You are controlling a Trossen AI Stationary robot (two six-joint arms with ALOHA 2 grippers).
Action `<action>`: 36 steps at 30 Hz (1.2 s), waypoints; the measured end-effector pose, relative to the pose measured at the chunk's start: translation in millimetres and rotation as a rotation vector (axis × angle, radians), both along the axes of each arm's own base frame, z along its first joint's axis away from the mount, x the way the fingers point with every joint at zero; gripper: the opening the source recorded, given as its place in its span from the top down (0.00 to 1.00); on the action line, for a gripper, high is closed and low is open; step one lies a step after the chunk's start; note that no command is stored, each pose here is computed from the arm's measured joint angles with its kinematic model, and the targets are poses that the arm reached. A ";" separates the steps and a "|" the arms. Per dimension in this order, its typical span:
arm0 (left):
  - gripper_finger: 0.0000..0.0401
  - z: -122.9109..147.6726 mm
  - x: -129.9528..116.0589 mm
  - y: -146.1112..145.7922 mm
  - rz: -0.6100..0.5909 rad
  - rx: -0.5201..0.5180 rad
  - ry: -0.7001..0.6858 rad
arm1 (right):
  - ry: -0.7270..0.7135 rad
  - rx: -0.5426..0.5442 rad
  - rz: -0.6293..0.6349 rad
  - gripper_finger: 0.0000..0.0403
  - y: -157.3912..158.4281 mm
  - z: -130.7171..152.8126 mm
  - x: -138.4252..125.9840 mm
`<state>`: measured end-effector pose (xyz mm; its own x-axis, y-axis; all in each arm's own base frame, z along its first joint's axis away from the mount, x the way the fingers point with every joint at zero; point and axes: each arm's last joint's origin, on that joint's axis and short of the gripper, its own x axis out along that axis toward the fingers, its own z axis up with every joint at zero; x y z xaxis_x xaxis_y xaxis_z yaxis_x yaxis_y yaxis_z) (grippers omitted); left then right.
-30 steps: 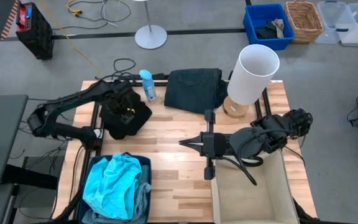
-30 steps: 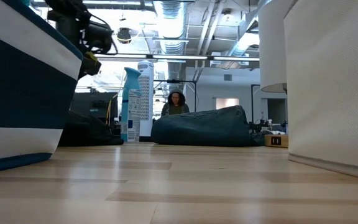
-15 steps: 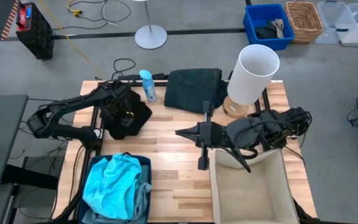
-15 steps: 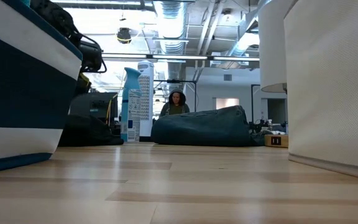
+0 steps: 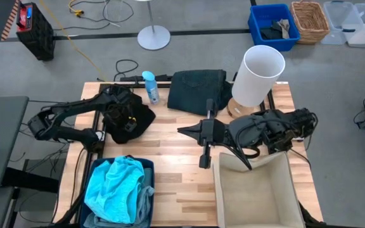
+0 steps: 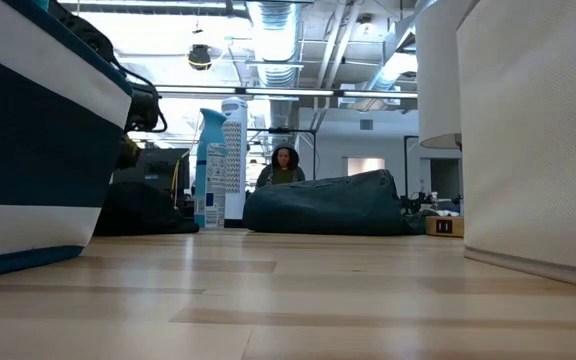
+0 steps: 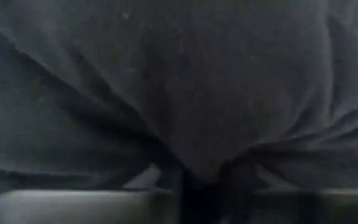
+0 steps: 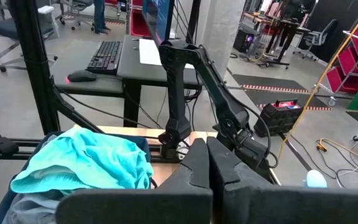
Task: Sort clothes
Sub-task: Put the black cloth into the blue laundry organizer
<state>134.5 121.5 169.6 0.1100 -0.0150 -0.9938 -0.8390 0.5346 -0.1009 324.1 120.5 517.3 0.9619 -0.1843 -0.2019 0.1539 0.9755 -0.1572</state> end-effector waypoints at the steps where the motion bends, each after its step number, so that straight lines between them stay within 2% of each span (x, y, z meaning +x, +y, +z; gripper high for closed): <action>1: 0.86 1.4 -0.4 -0.7 -0.004 -0.001 -0.012 | -0.001 0.000 -0.003 1.00 -1.1 0.1 0.4; 3: 0.95 4.8 -1.2 -2.4 -0.006 -0.002 -0.042 | -0.006 0.003 -0.007 1.00 -2.3 0.6 1.0; 11: 0.99 39.2 -12.2 -22.0 0.012 0.093 -0.220 | -0.007 0.003 -0.018 1.00 -5.9 0.7 2.3; 18: 0.99 109.6 -32.0 -48.7 0.030 0.266 -0.523 | -0.006 -0.003 -0.033 1.00 -11.1 0.6 4.2; 24: 0.99 171.4 -51.1 -71.3 -0.047 0.349 -0.844 | -0.019 -0.015 -0.062 1.00 -21.5 2.3 8.0; 31: 0.99 229.8 -63.5 -85.7 -0.151 0.443 -1.072 | -0.108 -0.084 -0.078 1.00 -31.4 13.4 12.6; 36: 0.99 258.6 -60.7 -89.9 -0.247 0.444 -1.202 | -0.176 -0.128 -0.083 1.00 -34.0 21.8 13.7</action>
